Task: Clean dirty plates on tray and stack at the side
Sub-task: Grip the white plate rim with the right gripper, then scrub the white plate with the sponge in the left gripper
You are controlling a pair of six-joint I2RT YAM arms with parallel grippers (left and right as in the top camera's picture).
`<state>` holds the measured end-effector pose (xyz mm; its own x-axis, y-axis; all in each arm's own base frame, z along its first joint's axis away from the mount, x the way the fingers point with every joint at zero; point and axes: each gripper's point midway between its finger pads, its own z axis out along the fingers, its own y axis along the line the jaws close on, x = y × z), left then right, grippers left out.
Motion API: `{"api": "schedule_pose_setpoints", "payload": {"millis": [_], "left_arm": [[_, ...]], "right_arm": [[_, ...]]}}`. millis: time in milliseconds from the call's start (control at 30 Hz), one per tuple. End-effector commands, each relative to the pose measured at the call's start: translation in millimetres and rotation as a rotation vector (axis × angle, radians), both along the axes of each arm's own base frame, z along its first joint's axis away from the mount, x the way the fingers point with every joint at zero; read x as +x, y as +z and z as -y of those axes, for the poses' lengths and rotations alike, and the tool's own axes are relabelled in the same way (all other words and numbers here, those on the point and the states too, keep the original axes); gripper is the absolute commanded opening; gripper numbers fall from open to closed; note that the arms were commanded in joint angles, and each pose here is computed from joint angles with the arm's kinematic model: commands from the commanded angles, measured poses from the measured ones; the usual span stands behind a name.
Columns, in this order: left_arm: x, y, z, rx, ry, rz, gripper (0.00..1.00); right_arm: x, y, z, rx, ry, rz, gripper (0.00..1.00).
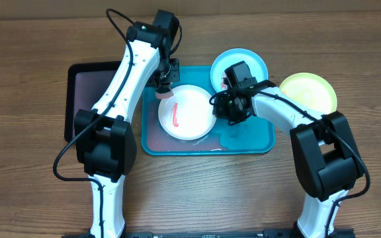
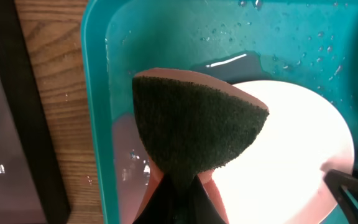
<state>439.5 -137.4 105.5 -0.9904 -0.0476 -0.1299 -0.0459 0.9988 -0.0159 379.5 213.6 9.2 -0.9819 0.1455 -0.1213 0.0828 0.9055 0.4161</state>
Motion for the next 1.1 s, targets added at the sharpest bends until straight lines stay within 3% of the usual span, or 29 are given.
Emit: {"api": "schedule_pose_setpoints", "payload": {"millis": [0,200,700,1067], "left_arm": [[-2.6,-3.2,5.1,-0.027,-0.004,-0.02,0.05],[-18.0,-22.5,0.8,-0.01,0.004,-0.087,0.04],[-43.3,-70.4,-3.1,-0.004,0.004,-0.178,0.04],[-39.0,-72.6,-1.9,-0.009,-0.002,-0.159,0.04]], "right_arm": [[-0.9,-5.5,-9.0,0.008,0.065,0.006,0.16],[0.4,-5.3,-10.3,0.015,0.04,0.002,0.04],[-1.5,-3.6,-21.8,0.025,0.053,0.014,0.04],[-1.4,-3.7,-21.7,0.024,0.054,0.014,0.04]]}}
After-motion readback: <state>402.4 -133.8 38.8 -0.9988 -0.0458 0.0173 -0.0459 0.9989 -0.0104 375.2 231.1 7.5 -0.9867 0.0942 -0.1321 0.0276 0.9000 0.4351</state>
